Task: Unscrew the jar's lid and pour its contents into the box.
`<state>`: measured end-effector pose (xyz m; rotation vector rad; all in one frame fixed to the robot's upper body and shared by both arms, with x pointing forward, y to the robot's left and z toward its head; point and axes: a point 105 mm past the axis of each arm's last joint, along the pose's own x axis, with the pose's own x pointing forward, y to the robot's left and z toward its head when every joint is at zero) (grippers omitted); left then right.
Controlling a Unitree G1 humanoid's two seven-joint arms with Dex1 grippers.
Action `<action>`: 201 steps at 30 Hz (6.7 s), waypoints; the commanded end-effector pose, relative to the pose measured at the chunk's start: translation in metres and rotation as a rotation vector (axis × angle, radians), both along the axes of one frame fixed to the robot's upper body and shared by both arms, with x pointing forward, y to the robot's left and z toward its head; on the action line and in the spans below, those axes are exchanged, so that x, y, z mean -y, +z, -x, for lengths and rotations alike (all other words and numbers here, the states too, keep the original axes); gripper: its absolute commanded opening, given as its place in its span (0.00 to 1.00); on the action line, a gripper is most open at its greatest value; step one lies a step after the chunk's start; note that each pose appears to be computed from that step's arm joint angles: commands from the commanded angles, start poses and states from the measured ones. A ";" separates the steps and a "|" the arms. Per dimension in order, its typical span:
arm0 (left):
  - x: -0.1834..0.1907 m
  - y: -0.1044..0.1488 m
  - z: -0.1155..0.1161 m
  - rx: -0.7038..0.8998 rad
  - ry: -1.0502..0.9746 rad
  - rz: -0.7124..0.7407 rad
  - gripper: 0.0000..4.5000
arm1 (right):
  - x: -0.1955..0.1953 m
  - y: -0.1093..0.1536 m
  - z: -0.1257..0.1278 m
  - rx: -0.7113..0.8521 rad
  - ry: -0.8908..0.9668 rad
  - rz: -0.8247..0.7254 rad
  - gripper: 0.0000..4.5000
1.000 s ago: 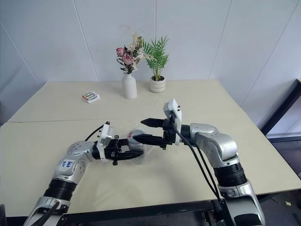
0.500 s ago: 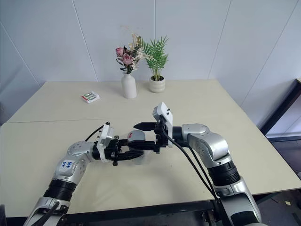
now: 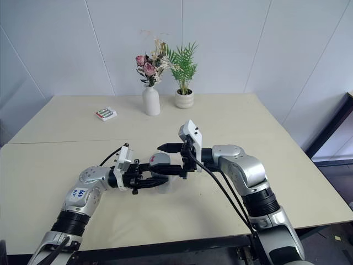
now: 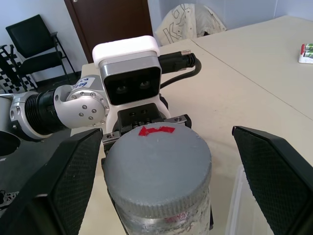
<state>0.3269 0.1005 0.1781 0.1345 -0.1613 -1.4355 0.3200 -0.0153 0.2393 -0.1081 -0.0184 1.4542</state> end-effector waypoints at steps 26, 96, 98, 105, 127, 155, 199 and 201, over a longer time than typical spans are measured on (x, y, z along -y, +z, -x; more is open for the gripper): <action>0.002 0.011 0.004 0.052 -0.015 0.015 0.45 | -0.006 0.032 0.005 -0.038 0.041 -0.175 0.57; -0.061 0.079 -0.049 0.185 0.349 0.021 0.45 | 0.153 0.001 -0.042 0.210 -0.448 0.056 0.99; -0.063 0.083 -0.061 0.203 0.393 0.006 0.45 | 0.139 0.005 -0.037 0.212 -0.398 0.070 0.99; -0.057 0.082 -0.091 0.275 0.494 -0.130 0.45 | 0.114 0.009 -0.018 0.241 -0.276 0.093 0.99; -0.044 0.078 -0.098 0.376 0.480 -0.216 0.45 | 0.174 0.030 0.019 0.365 -0.347 0.072 0.99; 0.046 0.171 -0.092 2.102 0.314 -0.838 0.45 | 0.180 0.019 0.019 0.316 -0.461 -0.005 0.99; -0.062 0.119 -0.122 0.245 0.756 0.026 0.45 | 0.122 0.032 0.009 0.348 -0.313 -0.115 0.99; -0.095 0.120 -0.122 0.167 0.884 0.174 0.45 | 0.112 0.036 0.010 0.371 -0.273 -0.111 0.99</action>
